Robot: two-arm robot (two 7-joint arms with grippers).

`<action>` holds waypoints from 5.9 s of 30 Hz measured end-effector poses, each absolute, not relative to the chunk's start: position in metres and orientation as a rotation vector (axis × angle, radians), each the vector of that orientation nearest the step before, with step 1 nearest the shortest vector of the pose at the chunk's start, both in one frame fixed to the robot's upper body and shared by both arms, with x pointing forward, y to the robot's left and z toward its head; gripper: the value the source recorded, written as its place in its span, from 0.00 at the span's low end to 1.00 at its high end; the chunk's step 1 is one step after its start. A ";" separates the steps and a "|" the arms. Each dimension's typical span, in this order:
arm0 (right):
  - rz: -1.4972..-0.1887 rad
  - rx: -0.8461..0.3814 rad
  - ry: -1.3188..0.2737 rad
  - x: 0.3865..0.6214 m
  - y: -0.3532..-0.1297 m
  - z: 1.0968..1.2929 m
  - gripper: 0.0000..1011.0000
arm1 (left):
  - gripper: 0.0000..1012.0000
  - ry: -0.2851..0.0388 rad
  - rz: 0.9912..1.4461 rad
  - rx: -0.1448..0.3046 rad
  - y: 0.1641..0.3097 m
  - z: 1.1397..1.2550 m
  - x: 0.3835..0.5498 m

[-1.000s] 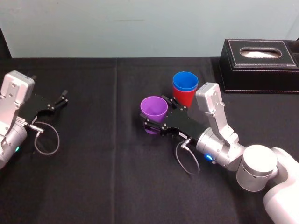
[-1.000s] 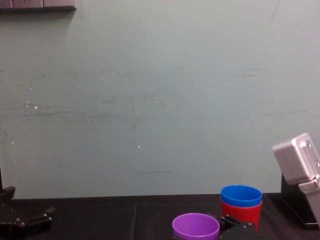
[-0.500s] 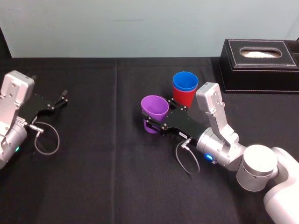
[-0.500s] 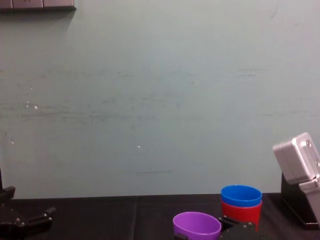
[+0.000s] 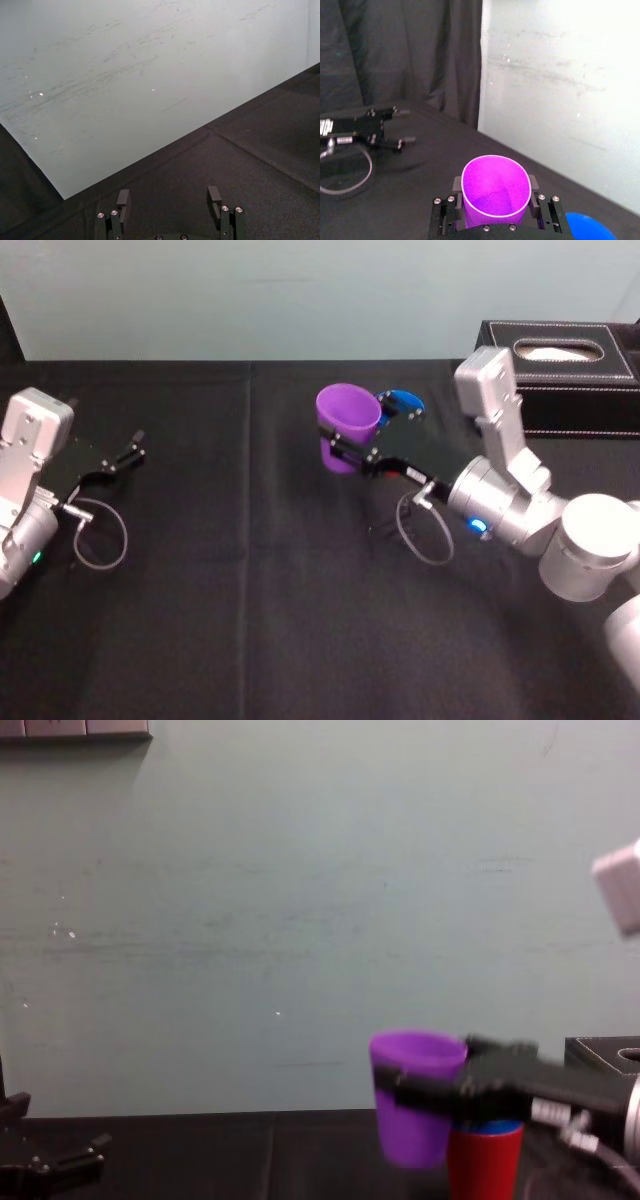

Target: Stack the three plastic cups sequentially using one hand.

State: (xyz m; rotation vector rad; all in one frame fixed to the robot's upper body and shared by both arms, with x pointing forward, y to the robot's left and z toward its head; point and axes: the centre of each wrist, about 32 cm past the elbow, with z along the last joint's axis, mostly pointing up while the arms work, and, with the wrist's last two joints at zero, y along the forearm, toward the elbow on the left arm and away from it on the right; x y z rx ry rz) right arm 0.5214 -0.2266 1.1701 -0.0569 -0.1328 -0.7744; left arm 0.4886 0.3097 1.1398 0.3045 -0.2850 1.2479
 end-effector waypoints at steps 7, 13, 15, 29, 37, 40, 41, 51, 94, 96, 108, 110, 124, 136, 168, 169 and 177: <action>-0.798 -0.043 -0.156 0.530 -0.240 1.208 0.73 | 0.99 -0.285 1.248 0.305 0.310 1.140 0.489; -0.841 -0.032 -0.144 0.540 -0.253 1.226 0.73 | 0.99 -0.285 1.248 0.304 0.310 1.140 0.489; -0.849 -0.032 -0.136 0.543 -0.256 1.227 0.73 | 0.99 -0.285 1.248 0.304 0.310 1.140 0.489; -0.900 -0.045 -0.117 0.554 -0.267 1.219 0.73 | 0.99 -0.285 1.248 0.304 0.310 1.140 0.489; -0.905 -0.048 -0.122 0.558 -0.268 1.213 0.73 | 0.99 -0.285 1.248 0.304 0.310 1.140 0.489; -0.906 -0.050 -0.123 0.559 -0.268 1.210 0.73 | 0.99 -0.285 1.248 0.304 0.310 1.140 0.489; -0.907 -0.051 -0.122 0.560 -0.269 1.210 0.73 | 0.99 -0.285 1.248 0.304 0.310 1.140 0.489; -0.911 -0.059 -0.117 0.562 -0.269 1.203 0.73 | 0.99 -0.285 1.248 0.305 0.310 1.140 0.489; -0.904 -0.106 -0.087 0.565 -0.265 1.178 0.73 | 0.99 -0.285 1.248 0.305 0.310 1.140 0.489; -0.904 -0.110 -0.085 0.565 -0.265 1.175 0.73 | 0.99 -0.285 1.248 0.305 0.310 1.140 0.489; -0.902 -0.118 -0.081 0.565 -0.263 1.167 0.73 | 0.99 -0.285 1.248 0.305 0.310 1.140 0.489; -0.903 -0.118 -0.081 0.565 -0.263 1.167 0.73 | 0.99 -0.285 1.248 0.305 0.310 1.140 0.489; -0.912 -0.123 -0.077 0.564 -0.265 1.161 0.73 | 0.99 -0.285 1.248 0.305 0.310 1.140 0.489; -0.911 -0.131 -0.075 0.564 -0.265 1.157 0.73 | 0.99 -0.285 1.248 0.304 0.310 1.140 0.489; -0.925 -0.095 -0.092 0.549 -0.266 1.165 0.99 | 0.99 -0.285 1.248 0.304 0.310 1.140 0.489; -0.929 -0.090 -0.093 0.547 -0.266 1.165 0.99 | 0.99 -0.285 1.248 0.305 0.310 1.140 0.489; -0.990 -0.040 -0.104 0.508 -0.273 1.162 0.99 | 0.99 -0.285 1.248 0.304 0.310 1.140 0.489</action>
